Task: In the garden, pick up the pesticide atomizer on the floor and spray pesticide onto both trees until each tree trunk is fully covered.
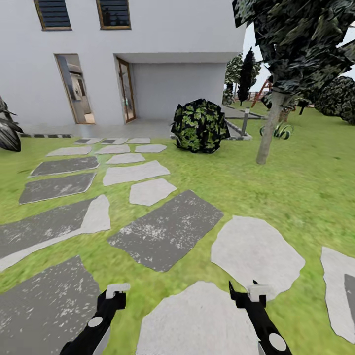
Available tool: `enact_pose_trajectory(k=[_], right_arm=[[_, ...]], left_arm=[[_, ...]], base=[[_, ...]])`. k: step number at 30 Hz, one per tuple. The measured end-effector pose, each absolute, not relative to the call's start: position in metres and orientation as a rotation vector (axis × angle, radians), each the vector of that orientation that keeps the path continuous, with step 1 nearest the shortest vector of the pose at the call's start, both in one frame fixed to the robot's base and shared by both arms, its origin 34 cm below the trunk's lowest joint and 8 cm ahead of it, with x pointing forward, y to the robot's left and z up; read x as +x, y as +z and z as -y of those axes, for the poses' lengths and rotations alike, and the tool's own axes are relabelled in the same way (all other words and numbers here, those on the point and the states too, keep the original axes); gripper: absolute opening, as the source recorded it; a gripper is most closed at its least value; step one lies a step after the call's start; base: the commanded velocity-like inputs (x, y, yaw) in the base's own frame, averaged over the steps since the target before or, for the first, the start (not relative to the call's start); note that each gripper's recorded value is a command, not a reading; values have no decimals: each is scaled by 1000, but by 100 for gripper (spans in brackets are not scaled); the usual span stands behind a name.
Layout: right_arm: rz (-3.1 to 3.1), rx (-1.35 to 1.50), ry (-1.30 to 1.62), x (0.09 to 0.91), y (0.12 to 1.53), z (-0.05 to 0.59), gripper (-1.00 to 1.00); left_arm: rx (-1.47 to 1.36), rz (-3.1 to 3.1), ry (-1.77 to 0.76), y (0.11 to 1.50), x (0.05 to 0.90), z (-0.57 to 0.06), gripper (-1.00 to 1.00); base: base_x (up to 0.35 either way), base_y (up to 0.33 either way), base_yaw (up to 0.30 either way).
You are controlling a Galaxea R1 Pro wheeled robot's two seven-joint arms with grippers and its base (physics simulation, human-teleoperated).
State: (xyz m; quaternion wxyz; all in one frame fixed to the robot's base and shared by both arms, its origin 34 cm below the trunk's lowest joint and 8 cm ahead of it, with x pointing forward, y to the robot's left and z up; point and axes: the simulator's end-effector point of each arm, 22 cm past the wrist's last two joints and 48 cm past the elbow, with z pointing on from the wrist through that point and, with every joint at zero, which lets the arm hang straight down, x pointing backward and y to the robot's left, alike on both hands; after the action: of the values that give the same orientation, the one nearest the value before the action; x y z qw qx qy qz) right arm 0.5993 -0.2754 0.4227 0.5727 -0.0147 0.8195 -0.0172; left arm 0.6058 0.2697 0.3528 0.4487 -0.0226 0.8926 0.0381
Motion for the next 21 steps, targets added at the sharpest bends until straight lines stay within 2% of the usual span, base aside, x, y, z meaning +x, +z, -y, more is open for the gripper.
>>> enact_pose_trajectory(k=[21], right_arm=[[-1928, -28, -42, 597, 420, 277, 100]], left_arm=[[-66, -2207, 93, 353, 606, -272, -100]], base=[[0, 310, 279]])
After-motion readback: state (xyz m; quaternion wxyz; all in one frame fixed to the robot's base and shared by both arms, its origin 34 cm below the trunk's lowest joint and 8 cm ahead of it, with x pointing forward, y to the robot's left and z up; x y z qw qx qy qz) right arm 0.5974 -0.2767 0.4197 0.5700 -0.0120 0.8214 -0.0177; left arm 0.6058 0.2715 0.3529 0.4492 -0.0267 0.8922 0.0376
